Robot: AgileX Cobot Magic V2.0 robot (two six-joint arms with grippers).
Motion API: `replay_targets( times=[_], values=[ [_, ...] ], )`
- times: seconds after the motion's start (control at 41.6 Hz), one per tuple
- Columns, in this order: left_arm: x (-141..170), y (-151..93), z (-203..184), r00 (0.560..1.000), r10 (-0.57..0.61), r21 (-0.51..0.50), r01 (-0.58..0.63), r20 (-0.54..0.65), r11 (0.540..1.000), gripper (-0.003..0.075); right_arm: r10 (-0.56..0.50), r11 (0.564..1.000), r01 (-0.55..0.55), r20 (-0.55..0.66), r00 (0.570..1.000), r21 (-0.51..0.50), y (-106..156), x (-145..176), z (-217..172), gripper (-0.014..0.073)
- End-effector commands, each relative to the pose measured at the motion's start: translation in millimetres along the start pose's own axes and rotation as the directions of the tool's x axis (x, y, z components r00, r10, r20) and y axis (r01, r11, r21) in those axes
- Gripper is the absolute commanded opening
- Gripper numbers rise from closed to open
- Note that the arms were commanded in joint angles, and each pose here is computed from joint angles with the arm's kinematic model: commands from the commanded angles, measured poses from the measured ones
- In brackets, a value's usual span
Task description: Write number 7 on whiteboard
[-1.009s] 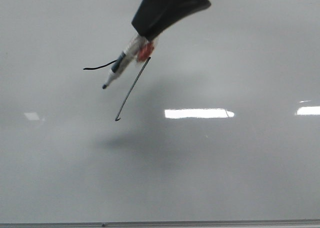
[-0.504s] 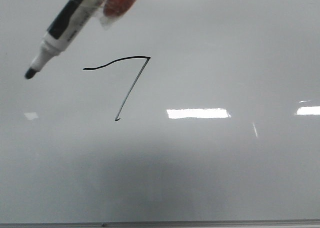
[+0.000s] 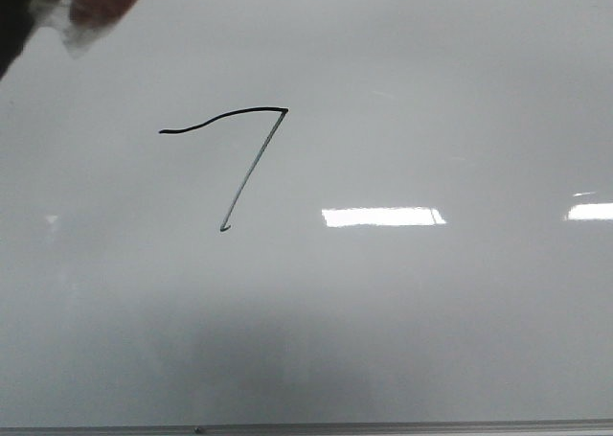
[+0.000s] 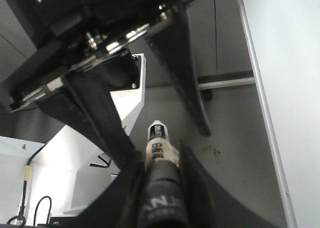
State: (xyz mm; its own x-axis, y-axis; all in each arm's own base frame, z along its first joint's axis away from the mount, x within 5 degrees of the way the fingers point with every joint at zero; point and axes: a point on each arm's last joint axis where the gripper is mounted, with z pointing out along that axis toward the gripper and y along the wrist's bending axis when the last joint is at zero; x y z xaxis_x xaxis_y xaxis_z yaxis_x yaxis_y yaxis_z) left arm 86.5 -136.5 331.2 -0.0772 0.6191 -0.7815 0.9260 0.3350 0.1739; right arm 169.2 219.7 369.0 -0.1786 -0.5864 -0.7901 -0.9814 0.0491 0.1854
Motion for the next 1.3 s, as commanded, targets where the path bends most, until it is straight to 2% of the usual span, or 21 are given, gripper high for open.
replay_targets(
  times=[0.0, 0.168, 0.24, 0.336, 0.432, 0.504, 0.552, 0.625, 0.793, 0.865, 0.937, 1.033, 1.177, 1.201, 1.249, 1.273],
  values=[
    [-15, 3, -7, 0.995, -0.007, -0.022, 0.009, 0.095, 1.0, 0.0286, -0.018, 1.0, 0.019, 0.101, 0.995, -0.01, 12, -15, -13, -0.006],
    [-15, 3, -7, 0.995, -0.007, -0.022, 0.009, 0.095, 1.0, 0.0125, -0.018, 1.0, 0.019, 0.102, 0.995, -0.009, 12, -15, -13, -0.0049],
    [-15, 3, -7, 0.995, -0.007, -0.022, 0.009, 0.095, 1.0, 0.008, -0.018, 1.0, 0.018, 0.107, 0.994, 0.0, 11, -15, -13, 0.0003],
    [-15, 3, -7, 0.996, -0.007, -0.022, 0.009, 0.093, 1.0, 0.0046, -0.018, 1.0, 0.017, 0.118, 0.993, 0.017, 10, -16, -13, 0.0137],
    [-14, 3, -7, 0.997, 0.0, -0.025, 0.002, 0.082, 1.0, 0.0023, -0.025, 0.999, 0.019, 0.139, 0.99, 0.043, 10, -18, -16, 0.0372],
    [-12, 5, -7, 0.998, 0.027, -0.045, -0.025, 0.059, 0.999, 0.0021, -0.038, 0.997, 0.026, 0.16, 0.986, 0.075, 11, -20, -21, 0.0455],
    [-9, 7, -6, 0.998, 0.048, -0.065, -0.046, 0.03, 0.997, 0.0021, -0.057, 0.994, 0.04, 0.169, 0.984, 0.101, 13, -21, -26, 0.0465],
    [-5, 12, -3, 1.0, -0.002, -0.109, -0.001, -0.025, 0.994, 0.0021, -0.093, 0.983, 0.062, 0.17, 0.981, 0.174, 15, -19, -39, 0.0465],
    [7, 30, 2, 0.978, -0.153, -0.306, 0.104, -0.143, 0.946, 0.0021, -0.033, 0.947, -0.03, 0.19, 0.981, 0.319, 16, 3, -64, 0.0465],
    [12, 40, -1, 0.954, -0.264, -0.426, 0.182, -0.141, 0.886, 0.0021, 0.02, 0.908, -0.113, 0.228, 0.974, 0.403, 17, 25, -74, 0.0444],
    [19, 57, -9, 0.921, -0.375, -0.574, 0.25, -0.108, 0.78, 0.0021, 0.058, 0.837, -0.214, 0.307, 0.95, 0.503, 22, 53, -87, 0.0372],
    [31, 80, -24, 0.891, -0.447, -0.719, 0.258, -0.081, 0.645, 0.0021, 0.054, 0.74, -0.293, 0.38, 0.923, 0.605, 37, 96, -96, 0.0293],
    [46, 111, -43, 0.867, -0.495, -0.813, 0.324, 0.05, 0.484, 0.0021, 0.02, 0.629, -0.388, 0.486, 0.874, 0.673, 61, 134, -104, 0.0237],
    [48, 113, -43, 0.868, -0.491, -0.812, 0.336, 0.071, 0.477, 0.0021, 0.018, 0.615, -0.406, 0.502, 0.865, 0.676, 63, 138, -105, 0.0227],
    [56, 122, -47, 0.854, -0.502, -0.822, 0.378, 0.133, 0.426, 0.0021, 0.016, 0.581, -0.449, 0.542, 0.84, 0.679, 67, 146, -106, 0.0195],
    [58, 124, -46, 0.85, -0.503, -0.815, 0.399, 0.157, 0.42, 0.0021, 0.013, 0.567, -0.466, 0.558, 0.83, 0.679, 68, 150, -106, 0.0177]
  ],
)
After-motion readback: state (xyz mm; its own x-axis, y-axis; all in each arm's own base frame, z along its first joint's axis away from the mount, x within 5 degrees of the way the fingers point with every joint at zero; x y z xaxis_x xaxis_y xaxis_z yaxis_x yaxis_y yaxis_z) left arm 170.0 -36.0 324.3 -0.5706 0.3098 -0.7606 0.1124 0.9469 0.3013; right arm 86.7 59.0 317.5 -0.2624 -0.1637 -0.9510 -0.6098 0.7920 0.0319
